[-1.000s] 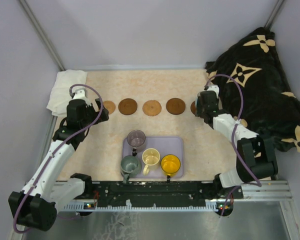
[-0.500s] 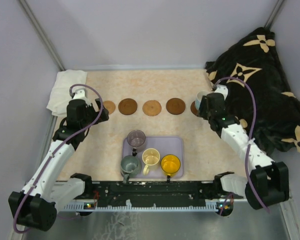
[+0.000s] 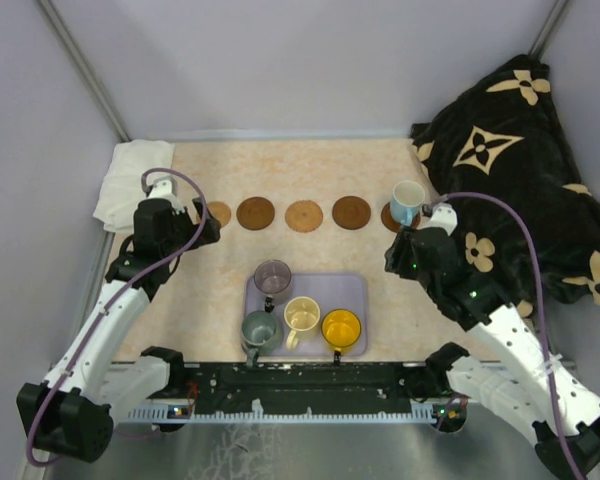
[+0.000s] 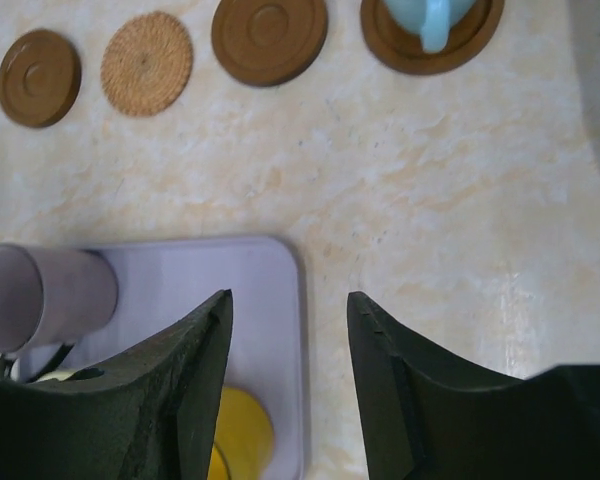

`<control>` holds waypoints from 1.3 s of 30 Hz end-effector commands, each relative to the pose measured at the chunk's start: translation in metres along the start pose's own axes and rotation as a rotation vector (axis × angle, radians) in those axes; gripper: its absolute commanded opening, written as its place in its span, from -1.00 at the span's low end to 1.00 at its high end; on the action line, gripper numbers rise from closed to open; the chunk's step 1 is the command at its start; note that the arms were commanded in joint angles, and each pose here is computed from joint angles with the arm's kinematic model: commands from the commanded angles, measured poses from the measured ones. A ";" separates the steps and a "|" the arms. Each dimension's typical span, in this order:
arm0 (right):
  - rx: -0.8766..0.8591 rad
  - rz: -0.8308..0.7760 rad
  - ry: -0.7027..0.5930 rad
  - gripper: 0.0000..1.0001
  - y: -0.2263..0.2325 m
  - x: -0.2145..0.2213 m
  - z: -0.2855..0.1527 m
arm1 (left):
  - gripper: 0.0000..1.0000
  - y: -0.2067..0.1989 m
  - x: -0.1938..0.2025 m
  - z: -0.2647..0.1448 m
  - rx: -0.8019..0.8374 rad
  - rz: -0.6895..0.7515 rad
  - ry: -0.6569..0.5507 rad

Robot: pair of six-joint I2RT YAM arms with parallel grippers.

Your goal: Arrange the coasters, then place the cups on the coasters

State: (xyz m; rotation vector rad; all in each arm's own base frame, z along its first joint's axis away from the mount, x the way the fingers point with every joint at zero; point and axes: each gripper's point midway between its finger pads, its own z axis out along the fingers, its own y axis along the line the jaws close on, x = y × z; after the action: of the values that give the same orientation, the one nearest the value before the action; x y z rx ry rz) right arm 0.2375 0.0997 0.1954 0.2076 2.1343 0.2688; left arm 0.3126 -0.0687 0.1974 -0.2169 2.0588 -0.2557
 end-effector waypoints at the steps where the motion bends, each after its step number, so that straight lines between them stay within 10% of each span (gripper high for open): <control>1: -0.025 0.061 0.079 -0.01 0.002 0.029 -0.028 | 0.99 -0.017 -0.002 -0.004 0.061 0.009 0.004; 21: -0.130 -0.353 0.365 0.13 0.081 0.158 -0.098 | 0.99 -0.042 0.015 -0.020 0.088 0.070 0.036; 39: -0.172 -0.293 0.550 -0.01 0.120 0.219 -0.122 | 0.99 -0.049 0.026 -0.027 0.156 0.100 0.069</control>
State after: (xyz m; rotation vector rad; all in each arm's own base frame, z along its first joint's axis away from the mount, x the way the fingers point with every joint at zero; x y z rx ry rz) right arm 0.0327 0.2352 0.1154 -0.3806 2.6023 0.3574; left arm 0.2845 -0.1148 0.1957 -0.0619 2.1086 -0.3334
